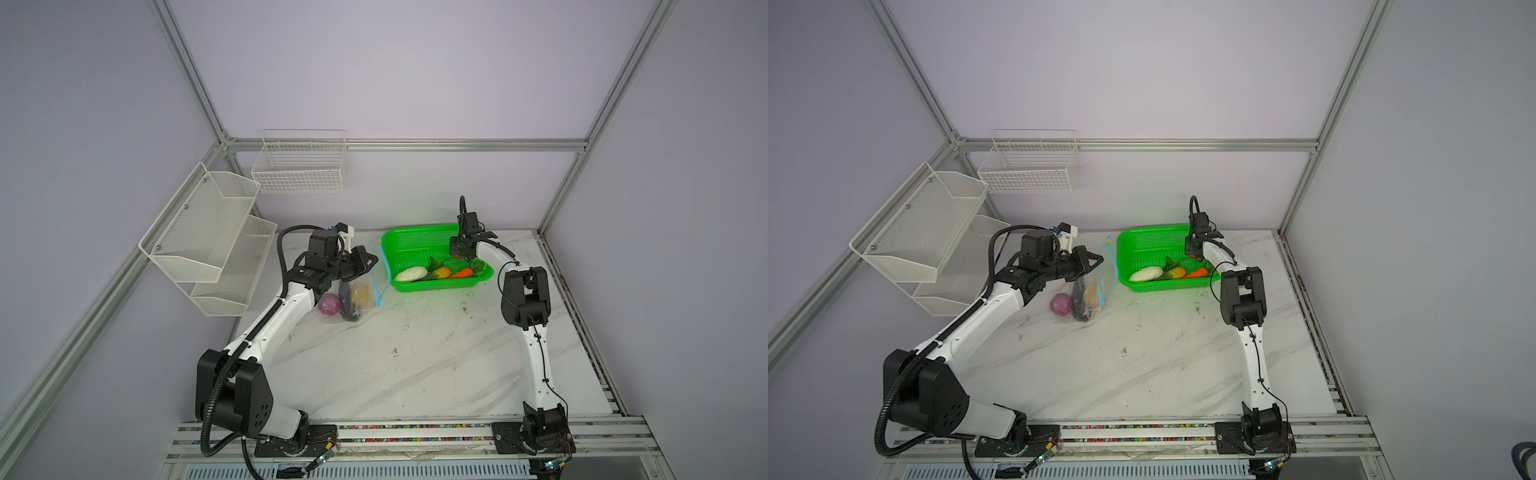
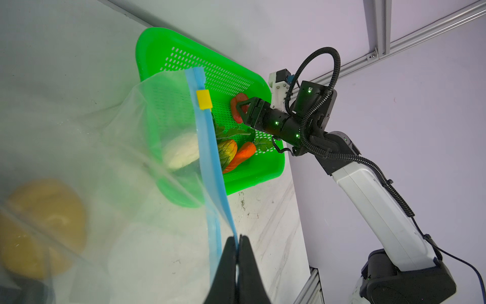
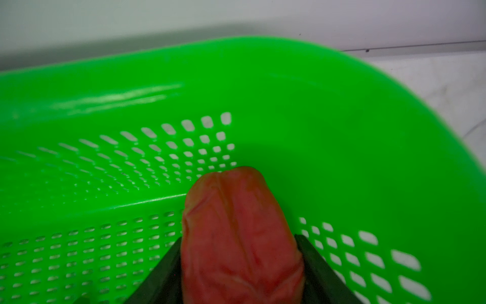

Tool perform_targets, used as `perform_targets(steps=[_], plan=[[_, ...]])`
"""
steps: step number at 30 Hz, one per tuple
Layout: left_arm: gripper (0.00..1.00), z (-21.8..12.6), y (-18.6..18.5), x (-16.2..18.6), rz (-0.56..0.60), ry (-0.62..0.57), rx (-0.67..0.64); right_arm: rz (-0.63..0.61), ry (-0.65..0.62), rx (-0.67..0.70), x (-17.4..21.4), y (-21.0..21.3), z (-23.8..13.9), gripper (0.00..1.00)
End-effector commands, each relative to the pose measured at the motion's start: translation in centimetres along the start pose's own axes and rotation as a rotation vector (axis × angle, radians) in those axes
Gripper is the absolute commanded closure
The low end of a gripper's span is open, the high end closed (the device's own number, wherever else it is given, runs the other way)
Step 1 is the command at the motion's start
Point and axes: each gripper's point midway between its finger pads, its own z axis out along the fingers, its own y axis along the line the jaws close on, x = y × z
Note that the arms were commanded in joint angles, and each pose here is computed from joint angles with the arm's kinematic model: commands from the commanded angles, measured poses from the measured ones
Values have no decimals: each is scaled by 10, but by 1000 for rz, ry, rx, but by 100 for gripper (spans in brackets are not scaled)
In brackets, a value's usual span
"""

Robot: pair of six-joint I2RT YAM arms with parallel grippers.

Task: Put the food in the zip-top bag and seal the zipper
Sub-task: 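Lower the right gripper onto the red pepper and close on it, then lift the red pepper and carry it with the right gripper toward the bag mouth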

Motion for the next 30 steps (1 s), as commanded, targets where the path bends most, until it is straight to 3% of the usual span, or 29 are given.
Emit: perform_targets(steps=[1,20,30], plan=[[100,-2,-12,-7,35,-24,43,20,-55,-20,-21,-2,-25,40],[100,5,-2,-2,27,-16,23,68,-136,-79,-36,0,-77,42],[100,7,3,2,17,-8,23,92,-150,-222,-41,18,-108,44]])
